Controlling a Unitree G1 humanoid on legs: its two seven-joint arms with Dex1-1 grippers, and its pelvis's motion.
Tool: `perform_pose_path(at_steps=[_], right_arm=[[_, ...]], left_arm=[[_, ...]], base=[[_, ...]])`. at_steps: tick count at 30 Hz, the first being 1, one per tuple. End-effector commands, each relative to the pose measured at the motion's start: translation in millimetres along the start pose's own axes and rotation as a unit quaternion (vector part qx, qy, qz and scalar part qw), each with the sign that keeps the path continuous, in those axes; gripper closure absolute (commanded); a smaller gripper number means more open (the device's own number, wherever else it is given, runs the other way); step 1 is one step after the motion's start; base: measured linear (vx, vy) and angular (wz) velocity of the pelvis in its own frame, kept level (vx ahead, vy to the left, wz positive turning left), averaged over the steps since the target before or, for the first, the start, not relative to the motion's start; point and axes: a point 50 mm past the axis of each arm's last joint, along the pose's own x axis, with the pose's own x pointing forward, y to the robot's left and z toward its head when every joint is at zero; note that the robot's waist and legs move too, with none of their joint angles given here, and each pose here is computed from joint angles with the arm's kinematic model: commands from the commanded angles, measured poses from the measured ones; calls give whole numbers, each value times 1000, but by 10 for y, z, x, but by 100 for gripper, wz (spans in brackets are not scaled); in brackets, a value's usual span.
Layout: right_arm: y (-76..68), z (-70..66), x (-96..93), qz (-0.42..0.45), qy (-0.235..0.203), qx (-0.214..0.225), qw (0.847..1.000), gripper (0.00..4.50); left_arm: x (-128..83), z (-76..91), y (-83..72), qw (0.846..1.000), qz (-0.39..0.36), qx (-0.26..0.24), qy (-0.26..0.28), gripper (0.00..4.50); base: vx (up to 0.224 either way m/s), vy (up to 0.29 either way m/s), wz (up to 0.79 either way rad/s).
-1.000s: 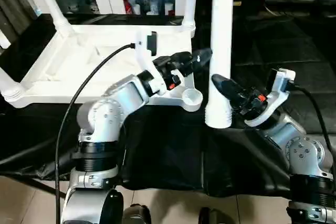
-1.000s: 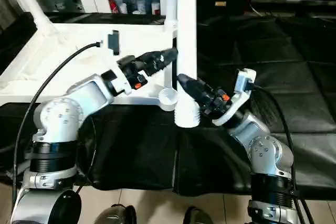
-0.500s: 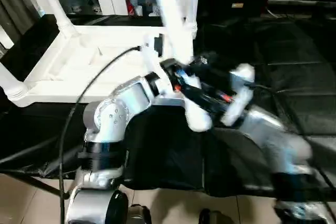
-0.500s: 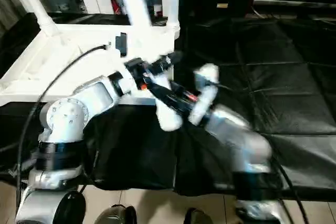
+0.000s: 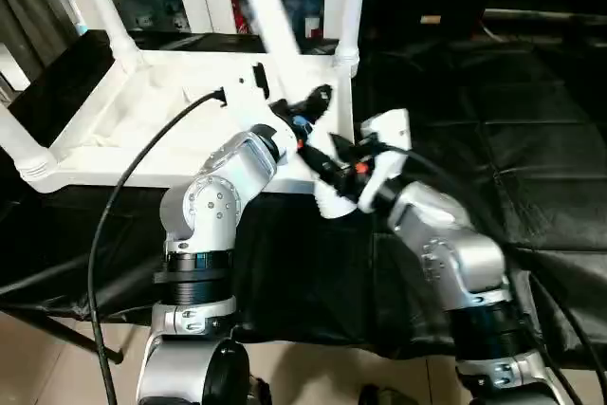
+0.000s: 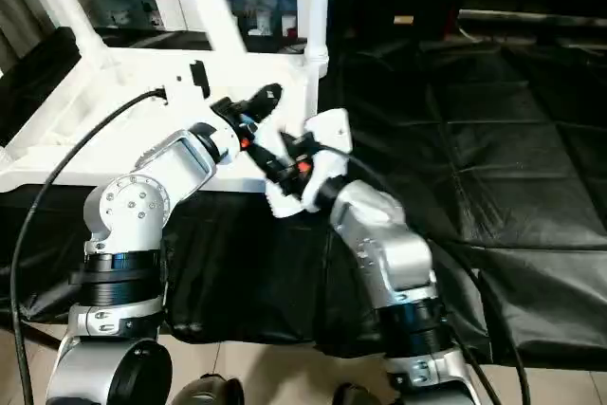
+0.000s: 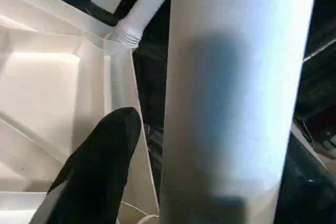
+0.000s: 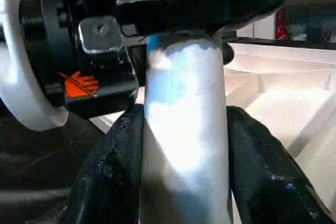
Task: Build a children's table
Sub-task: Pick table leg
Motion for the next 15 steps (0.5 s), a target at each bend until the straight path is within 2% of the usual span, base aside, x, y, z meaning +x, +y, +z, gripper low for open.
perform_pose_path(at_steps=[1,8,9,10,11,13,15], right_arm=[[18,129,42,2,-28,-20,999,266],[-16,153,47,-18,-29,-33,999,266],[-15,153,45,-9,-29,-21,999,231],[-15,153,45,-9,-29,-21,999,231],[-39,168,7,10,-29,-3,1000,210],[-62,185,-40,31,-26,9,999,196],[-70,193,-64,42,-23,15,999,175]], left_arm=[[15,-15,18,1000,22,-15,-6,155],[17,9,5,1000,12,-21,-15,204],[17,15,-1,1000,5,-18,-15,214],[17,15,-1,1000,5,-18,-15,214],[8,35,-20,1000,-27,12,-10,227],[-9,52,-41,998,-63,30,-4,235],[-20,60,-52,996,-82,34,-1,252]], base=[[0,0,0],[0,0,0],[0,0,0],[0,0,0],[0,0,0],[0,0,0],[0,0,0]])
